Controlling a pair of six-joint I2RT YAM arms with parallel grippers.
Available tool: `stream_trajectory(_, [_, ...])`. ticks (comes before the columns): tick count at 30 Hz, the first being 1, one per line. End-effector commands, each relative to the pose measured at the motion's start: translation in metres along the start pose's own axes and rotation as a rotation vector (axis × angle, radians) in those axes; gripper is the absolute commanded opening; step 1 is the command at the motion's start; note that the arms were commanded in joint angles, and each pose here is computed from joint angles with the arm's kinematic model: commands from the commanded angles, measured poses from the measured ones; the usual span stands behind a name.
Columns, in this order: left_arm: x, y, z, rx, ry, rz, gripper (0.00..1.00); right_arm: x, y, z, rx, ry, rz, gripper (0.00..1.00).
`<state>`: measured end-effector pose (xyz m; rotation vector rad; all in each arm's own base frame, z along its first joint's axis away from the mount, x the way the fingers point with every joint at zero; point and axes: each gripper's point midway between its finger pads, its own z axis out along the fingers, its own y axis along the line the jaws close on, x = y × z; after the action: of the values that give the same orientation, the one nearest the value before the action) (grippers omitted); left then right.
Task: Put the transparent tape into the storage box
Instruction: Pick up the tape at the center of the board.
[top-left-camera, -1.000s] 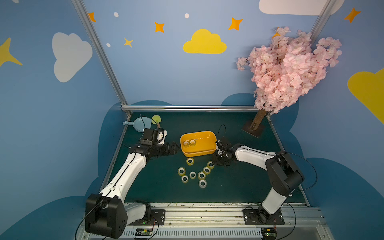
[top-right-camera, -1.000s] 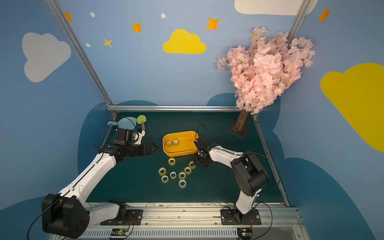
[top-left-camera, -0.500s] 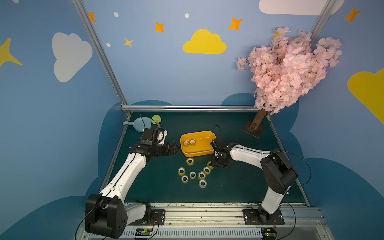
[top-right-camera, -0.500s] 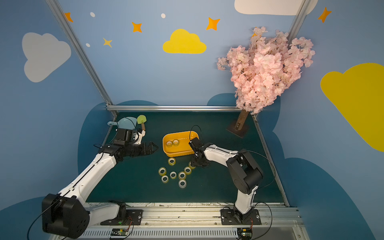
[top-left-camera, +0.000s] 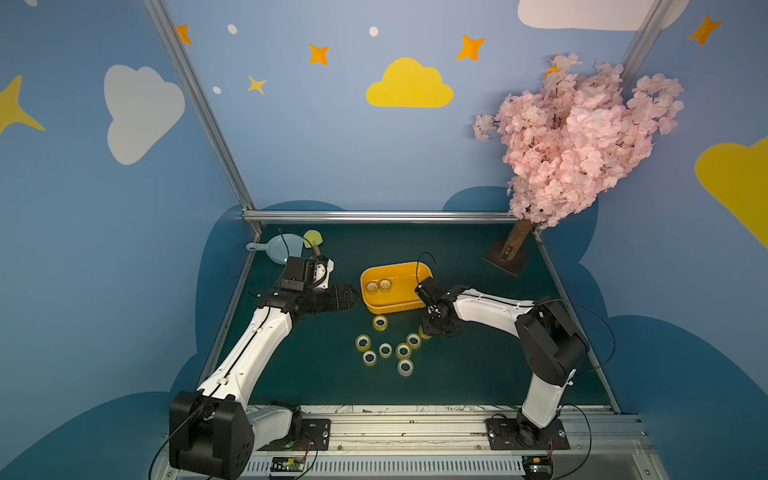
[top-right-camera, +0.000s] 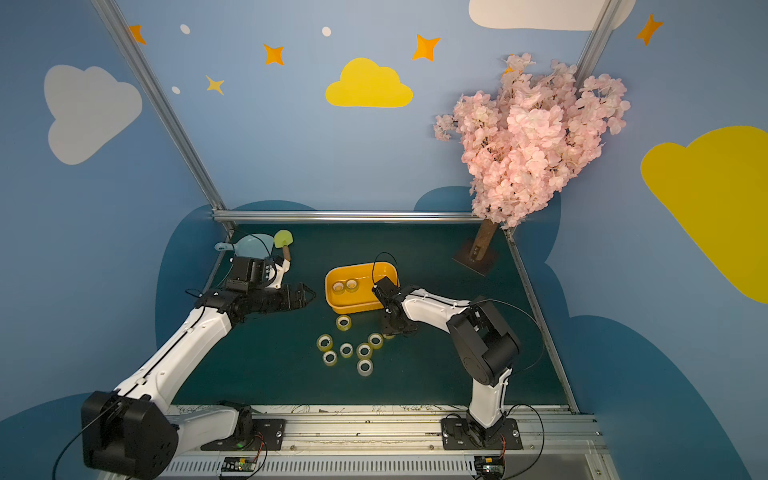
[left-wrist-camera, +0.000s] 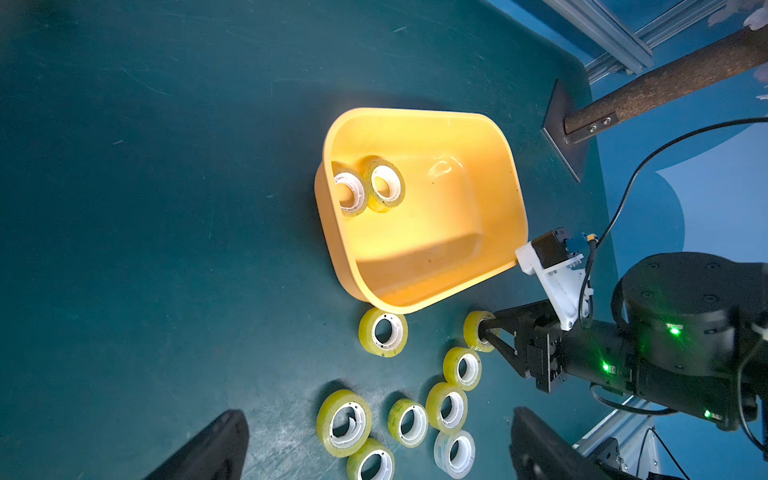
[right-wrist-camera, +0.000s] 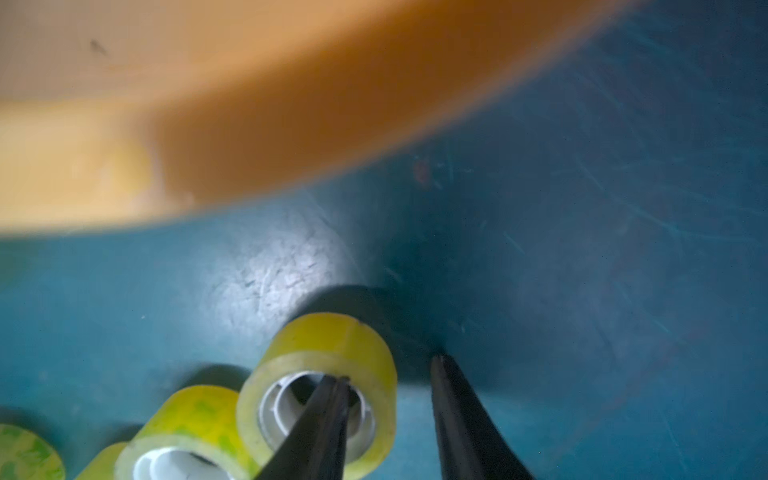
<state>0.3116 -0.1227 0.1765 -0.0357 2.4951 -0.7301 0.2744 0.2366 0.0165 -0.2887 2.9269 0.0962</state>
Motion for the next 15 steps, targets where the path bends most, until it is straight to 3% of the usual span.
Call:
stream_trajectory(1, [-0.005, -0.007, -0.007, 0.010, -0.014, 0.013, 1.00, 0.027, -0.014, 0.009, 0.049, 0.076, -0.016, 0.33])
stream_trajectory(5, [-0.005, -0.006, -0.006, 0.009, -0.012, 0.012, 1.00, 0.028, -0.019, 0.001, 0.051, 0.052, -0.018, 0.24])
stream_trajectory(11, [-0.004, -0.005, -0.007, 0.002, -0.013, 0.013, 1.00, 0.034, -0.024, -0.017, 0.032, 0.017, -0.026, 0.02])
stream_trajectory(15, [-0.004, -0.003, -0.006, -0.004, -0.012, 0.010, 1.00, 0.038, -0.030, -0.035, 0.024, -0.015, -0.028, 0.00])
